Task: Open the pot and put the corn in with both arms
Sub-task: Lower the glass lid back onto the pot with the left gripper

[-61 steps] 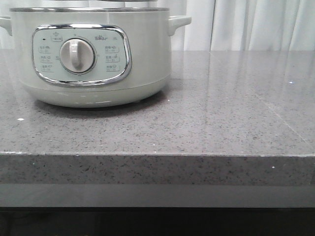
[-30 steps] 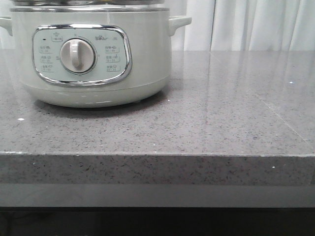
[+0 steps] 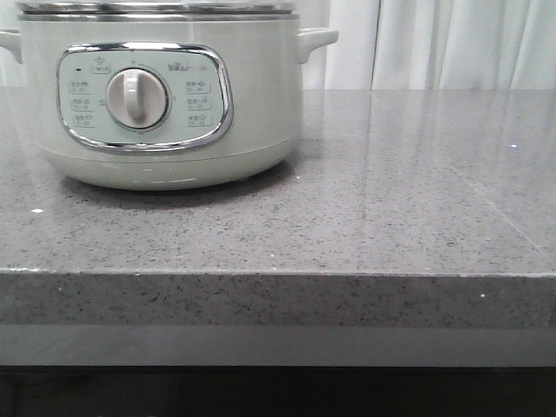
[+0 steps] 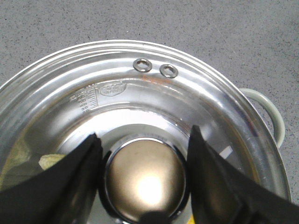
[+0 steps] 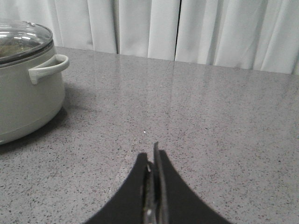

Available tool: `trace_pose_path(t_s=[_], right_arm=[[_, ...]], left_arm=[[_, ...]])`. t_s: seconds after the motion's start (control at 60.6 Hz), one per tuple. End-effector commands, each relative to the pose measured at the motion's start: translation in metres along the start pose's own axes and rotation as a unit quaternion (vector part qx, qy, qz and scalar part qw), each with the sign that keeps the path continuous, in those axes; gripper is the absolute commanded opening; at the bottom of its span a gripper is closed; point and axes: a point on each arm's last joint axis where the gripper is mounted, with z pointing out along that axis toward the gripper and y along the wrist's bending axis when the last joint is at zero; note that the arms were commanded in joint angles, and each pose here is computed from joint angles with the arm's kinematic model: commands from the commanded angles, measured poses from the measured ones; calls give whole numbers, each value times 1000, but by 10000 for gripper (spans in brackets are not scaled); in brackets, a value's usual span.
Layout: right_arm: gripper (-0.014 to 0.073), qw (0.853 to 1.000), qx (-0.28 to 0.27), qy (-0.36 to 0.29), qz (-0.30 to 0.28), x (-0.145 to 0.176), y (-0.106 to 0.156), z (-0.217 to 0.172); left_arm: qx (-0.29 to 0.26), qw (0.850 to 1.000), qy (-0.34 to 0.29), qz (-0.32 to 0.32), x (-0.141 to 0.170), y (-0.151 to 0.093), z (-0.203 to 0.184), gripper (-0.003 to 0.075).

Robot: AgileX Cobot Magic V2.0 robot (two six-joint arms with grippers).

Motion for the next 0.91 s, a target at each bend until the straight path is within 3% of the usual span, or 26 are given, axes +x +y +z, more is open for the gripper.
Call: trace_pose_path(t_s=[0.0, 0.297, 0.561, 0.627, 0.709, 0.891], right_arm=[[-68, 999, 10, -51, -3, -16, -2, -1], [-68, 999, 10, -51, -3, -16, -2, -1], [-68, 999, 10, -51, -3, -16, -2, -1], [-68, 999, 10, -51, -3, -16, -2, -1], [-68, 999, 10, -51, -3, -16, -2, -1], [-68, 999, 10, -51, -3, -16, -2, -1]], left_arm=[[4, 996, -86, 11, -20, -9, -34, 263], [4, 996, -86, 13, -20, -9, -34, 479], [1, 992, -123, 20, -25, -16, -65, 506], [0, 991, -133, 23, -24, -18, -79, 472], [0, 990, -142, 26, -23, -22, -93, 373], [-1, 987, -158, 28, -10, -28, -120, 67]])
